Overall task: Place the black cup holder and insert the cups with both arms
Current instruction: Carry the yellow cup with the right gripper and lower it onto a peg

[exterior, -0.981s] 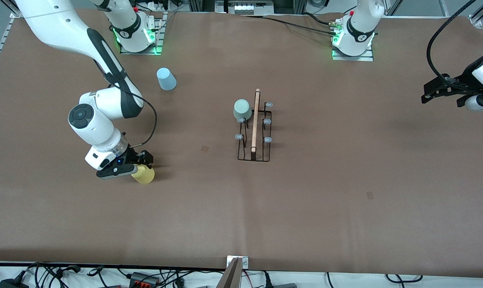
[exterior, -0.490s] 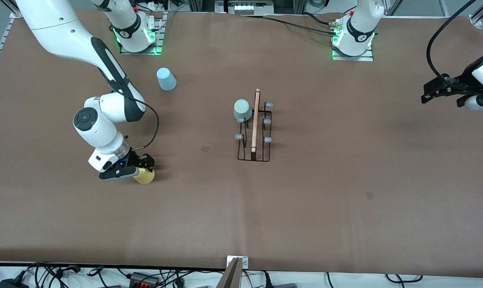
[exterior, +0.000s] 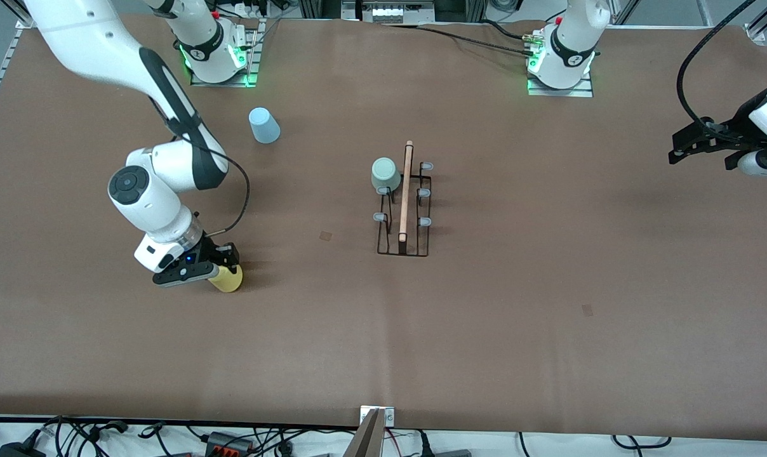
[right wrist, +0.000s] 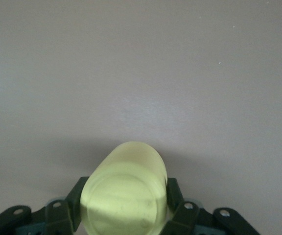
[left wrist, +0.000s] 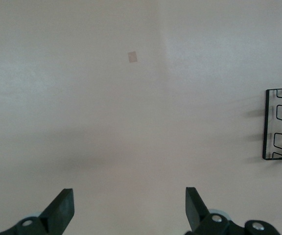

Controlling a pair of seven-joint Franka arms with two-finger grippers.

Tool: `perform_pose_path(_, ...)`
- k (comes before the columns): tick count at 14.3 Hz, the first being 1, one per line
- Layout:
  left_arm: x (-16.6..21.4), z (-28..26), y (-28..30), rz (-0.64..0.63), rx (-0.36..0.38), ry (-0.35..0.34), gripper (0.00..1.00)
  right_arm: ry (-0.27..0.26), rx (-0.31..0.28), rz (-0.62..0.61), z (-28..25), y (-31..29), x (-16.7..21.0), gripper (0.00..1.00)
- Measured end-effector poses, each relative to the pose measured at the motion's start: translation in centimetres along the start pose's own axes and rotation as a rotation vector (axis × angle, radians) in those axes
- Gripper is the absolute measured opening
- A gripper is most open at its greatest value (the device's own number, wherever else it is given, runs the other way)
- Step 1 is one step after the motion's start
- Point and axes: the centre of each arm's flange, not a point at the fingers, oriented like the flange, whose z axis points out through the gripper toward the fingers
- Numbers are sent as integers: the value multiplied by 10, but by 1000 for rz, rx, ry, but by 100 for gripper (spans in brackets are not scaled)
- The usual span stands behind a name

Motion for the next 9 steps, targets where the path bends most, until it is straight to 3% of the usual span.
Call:
perform_pose_path(6, 0, 0, 0, 0, 0, 0, 100, -39, 13, 360, -126, -160, 27, 68)
perform_pose_path(9, 0, 0, 0, -1, 0, 0, 100, -39, 42, 537, -140, -239, 17, 68)
